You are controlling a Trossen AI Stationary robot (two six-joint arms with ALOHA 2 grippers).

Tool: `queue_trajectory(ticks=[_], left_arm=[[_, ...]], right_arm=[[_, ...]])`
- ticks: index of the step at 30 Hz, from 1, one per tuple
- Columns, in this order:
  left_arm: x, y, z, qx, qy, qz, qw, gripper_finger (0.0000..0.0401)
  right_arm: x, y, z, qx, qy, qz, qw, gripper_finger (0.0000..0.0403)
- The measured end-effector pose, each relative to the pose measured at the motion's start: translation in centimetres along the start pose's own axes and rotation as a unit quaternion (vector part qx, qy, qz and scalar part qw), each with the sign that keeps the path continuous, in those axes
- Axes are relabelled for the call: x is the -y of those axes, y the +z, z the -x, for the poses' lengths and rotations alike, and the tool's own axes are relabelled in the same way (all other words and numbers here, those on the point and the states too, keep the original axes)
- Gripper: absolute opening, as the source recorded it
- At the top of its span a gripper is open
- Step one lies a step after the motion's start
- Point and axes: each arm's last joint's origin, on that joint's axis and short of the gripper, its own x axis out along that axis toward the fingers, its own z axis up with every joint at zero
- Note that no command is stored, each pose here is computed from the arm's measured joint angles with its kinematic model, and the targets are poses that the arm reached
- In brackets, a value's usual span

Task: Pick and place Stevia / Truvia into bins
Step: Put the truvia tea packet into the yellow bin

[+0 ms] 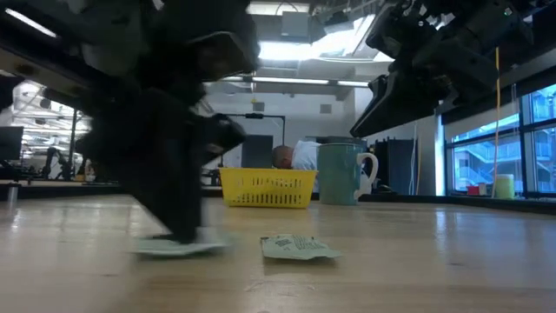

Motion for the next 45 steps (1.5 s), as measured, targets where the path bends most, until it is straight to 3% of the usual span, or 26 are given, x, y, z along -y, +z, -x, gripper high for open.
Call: queue_trajectory(ticks=[6,11,16,19,24,31,37,45], left_arm=[[-0.6,1.8,4.5,0.044,-0.008,-0.020,0.999,0.0003],[-2.9,3.0,8.7,0.095,0.134,-0.010,0.986,0.0003],[-6.5,3.8,12.1,0.133,0.295,0.034,0.946,0.0003],[-9.5,3.9,13.5,0.149,0.336,0.086,0.926,0.0003],[-14.5,3.1,13.8,0.136,0.340,0.146,0.919,0.0003],[-19.8,0.0,11.9,0.080,0.313,0.215,0.921,0.0003],[-21.9,-1.3,9.4,0.051,0.265,0.241,0.932,0.0007],[-22.9,-2.2,8.0,0.031,0.268,0.254,0.929,0.0046]], right_arm=[[0.0,0.0,0.0,-0.002,0.000,0.001,1.000,0.0097],[0.0,0.0,0.0,-0.001,0.000,0.004,1.000,0.0097],[0.0,0.0,0.0,-0.001,0.000,0.006,1.000,0.0097],[0.0,0.0,0.0,-0.001,0.000,0.009,1.000,0.0097],[0.0,0.0,0.0,-0.001,0.000,0.013,1.000,0.0097],[0.0,0.0,0.0,-0.001,0.000,0.013,1.000,0.0097],[0.0,0.0,0.0,-0.001,0.000,0.013,1.000,0.0097],[0.0,0.0,0.0,-0.001,0.000,0.013,1.000,0.0097]])
